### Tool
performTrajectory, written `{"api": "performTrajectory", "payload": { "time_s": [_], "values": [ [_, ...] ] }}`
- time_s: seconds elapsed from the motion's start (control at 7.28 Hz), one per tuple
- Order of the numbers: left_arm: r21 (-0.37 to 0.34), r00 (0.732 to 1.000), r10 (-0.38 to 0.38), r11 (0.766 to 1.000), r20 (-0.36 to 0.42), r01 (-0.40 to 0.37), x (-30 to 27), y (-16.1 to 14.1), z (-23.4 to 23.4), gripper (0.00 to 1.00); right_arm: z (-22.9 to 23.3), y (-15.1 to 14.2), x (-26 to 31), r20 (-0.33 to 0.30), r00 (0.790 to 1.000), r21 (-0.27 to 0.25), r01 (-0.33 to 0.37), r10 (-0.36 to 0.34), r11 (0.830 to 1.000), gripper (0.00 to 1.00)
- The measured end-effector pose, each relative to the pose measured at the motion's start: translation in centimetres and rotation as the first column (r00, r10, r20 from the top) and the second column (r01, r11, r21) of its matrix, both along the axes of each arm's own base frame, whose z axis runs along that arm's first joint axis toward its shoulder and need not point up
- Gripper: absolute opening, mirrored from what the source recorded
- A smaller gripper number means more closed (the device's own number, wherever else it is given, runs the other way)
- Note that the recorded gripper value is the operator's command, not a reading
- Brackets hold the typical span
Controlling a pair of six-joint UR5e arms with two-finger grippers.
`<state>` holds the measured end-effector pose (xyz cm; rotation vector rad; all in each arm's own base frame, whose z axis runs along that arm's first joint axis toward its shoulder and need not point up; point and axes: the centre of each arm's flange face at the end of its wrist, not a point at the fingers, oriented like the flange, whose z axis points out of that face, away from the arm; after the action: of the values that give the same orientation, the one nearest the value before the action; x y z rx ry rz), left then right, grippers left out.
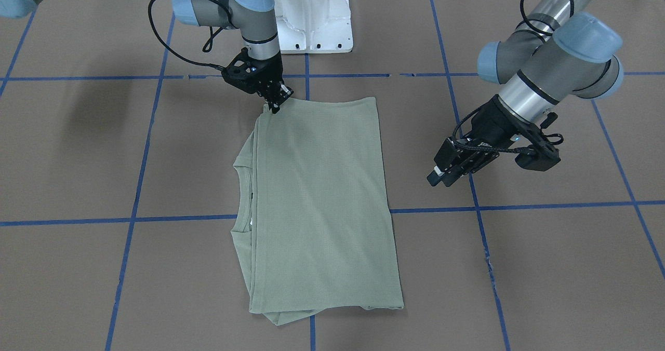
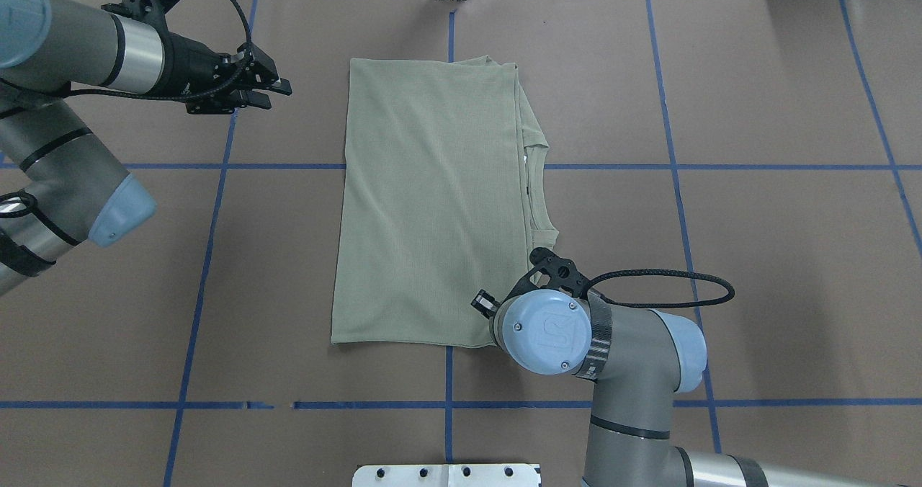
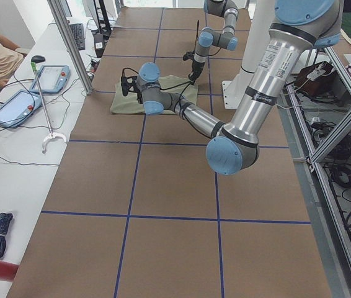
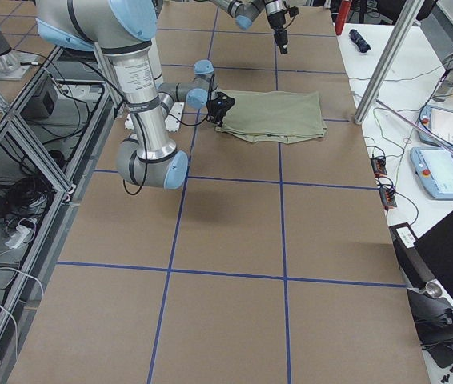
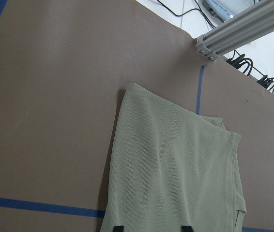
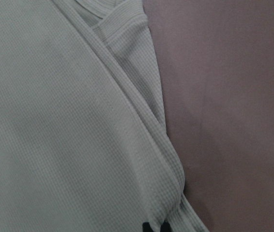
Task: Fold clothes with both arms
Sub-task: 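Lower the left gripper to the shirt's other near corner and grasp it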
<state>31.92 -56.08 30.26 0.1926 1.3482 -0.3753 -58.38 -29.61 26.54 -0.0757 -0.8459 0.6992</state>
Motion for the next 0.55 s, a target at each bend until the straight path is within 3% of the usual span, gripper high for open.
{"api": "performTrajectory", "payload": {
  "time_s": [0.55],
  "values": [
    [-0.005,1.000,0.000,1.000,-0.007,0.000,-0.1,0.2,-0.2,0.50,-1.5,-0.4,1.3,0.033,0.999,0.002,-0.006,0.006,1.000,0.00]
  ]
}}
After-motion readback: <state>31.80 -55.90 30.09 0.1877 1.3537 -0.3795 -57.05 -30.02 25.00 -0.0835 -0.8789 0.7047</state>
